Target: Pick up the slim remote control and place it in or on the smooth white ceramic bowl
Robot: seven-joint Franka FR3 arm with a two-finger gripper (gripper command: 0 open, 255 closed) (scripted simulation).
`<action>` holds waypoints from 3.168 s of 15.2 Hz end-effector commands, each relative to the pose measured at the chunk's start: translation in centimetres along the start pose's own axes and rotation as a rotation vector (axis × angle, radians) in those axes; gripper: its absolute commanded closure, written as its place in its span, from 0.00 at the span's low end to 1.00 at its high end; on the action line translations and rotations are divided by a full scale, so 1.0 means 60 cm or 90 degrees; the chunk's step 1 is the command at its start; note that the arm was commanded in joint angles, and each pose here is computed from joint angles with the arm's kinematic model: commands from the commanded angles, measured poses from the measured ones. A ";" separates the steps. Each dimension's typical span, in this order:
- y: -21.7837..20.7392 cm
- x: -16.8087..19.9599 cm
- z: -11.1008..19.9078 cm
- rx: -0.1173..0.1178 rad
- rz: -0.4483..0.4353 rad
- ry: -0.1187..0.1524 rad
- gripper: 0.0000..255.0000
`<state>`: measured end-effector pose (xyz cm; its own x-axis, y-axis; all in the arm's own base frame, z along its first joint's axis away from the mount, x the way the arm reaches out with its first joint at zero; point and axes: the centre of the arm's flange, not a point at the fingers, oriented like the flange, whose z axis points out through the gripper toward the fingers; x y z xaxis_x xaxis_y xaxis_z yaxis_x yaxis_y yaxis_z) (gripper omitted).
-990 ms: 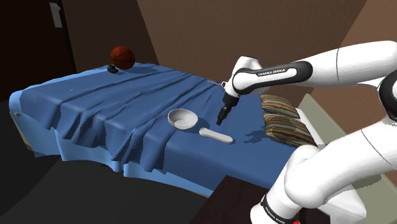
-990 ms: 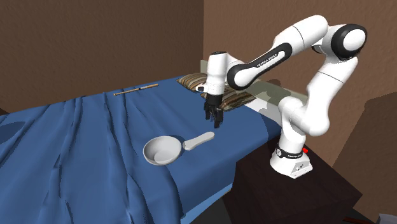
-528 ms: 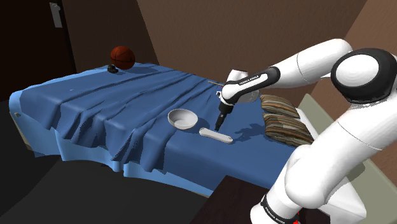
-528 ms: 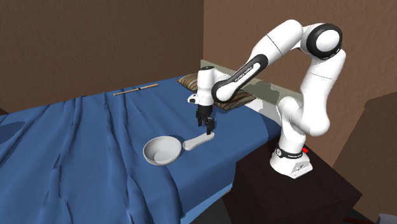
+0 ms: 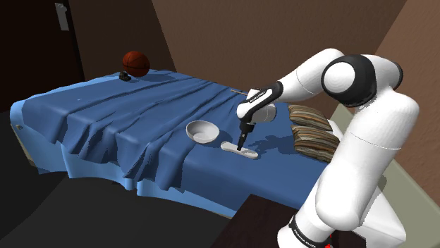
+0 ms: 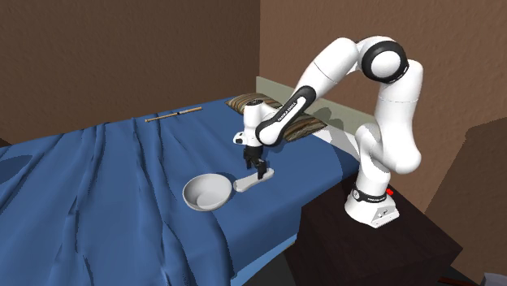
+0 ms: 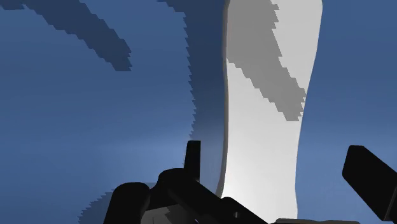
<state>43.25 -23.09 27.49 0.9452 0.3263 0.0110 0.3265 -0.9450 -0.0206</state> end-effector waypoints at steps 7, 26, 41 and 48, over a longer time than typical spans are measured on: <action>0.000 0.001 0.051 -0.001 -0.001 0.000 0.00; -0.001 0.002 0.016 -0.001 -0.001 0.000 1.00; -0.003 0.003 -0.116 -0.001 -0.001 0.000 1.00; -0.004 0.004 -0.178 -0.001 -0.001 0.000 1.00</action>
<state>43.37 -22.93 37.55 0.9446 0.3282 0.0108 0.3283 -0.9444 -0.0197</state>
